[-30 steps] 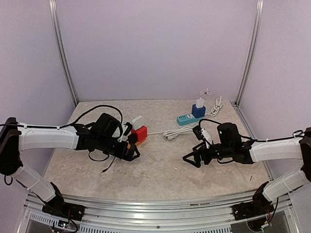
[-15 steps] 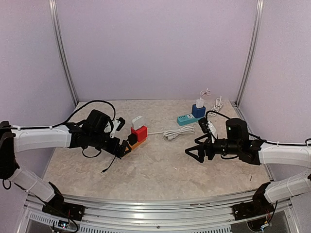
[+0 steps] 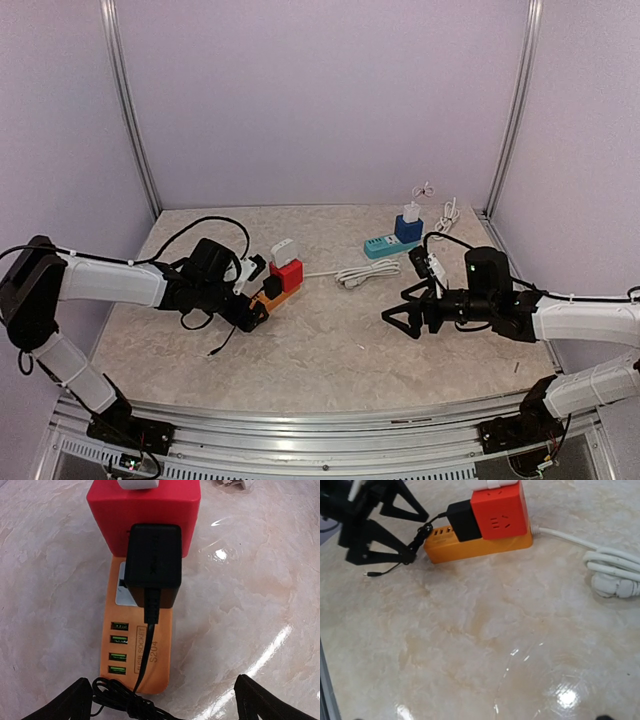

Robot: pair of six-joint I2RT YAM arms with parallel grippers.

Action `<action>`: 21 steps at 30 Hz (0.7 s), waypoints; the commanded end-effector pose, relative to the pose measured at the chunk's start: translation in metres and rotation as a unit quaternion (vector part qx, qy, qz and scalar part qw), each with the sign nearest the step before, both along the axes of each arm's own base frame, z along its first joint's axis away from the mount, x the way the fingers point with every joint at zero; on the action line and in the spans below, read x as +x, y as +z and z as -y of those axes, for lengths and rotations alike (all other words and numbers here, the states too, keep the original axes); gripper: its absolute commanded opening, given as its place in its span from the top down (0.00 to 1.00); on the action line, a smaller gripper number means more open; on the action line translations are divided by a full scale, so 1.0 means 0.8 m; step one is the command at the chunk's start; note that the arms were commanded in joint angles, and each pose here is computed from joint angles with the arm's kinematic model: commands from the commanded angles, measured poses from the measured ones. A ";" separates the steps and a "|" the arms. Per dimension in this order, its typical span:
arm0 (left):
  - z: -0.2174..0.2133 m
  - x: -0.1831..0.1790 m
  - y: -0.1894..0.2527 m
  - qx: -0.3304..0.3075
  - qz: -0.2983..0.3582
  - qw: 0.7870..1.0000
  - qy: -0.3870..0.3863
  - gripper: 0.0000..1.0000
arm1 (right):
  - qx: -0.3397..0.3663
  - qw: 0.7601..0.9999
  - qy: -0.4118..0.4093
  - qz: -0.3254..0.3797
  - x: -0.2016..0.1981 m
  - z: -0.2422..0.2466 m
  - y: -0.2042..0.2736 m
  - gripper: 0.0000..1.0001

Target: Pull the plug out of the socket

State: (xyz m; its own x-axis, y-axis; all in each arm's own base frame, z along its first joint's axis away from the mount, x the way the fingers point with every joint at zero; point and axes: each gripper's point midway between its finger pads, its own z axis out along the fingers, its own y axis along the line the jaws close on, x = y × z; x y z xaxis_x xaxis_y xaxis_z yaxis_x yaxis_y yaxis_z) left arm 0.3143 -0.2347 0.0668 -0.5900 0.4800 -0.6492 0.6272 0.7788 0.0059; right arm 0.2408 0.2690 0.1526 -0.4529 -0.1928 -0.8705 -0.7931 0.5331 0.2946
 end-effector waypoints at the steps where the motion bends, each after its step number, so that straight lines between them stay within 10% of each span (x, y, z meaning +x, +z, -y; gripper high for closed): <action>1: 0.005 0.026 0.006 0.013 0.040 0.999 -0.015 0.04 | 0.010 1.000 0.010 0.001 -0.010 -0.003 0.003 0.00; 21: 0.022 0.034 -0.048 0.011 -0.020 0.999 -0.024 0.19 | 0.011 1.000 0.006 0.010 -0.008 0.000 0.011 0.00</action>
State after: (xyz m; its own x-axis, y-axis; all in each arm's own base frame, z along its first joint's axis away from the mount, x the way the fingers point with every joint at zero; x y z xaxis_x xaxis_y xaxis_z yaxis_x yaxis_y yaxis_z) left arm 0.3417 -0.2483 0.0338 -0.5827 0.5424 -0.6052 0.6673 0.7444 0.0246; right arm 0.2377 0.2671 0.1604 -0.4373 -0.1775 -0.8816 -0.7987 0.5273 0.2900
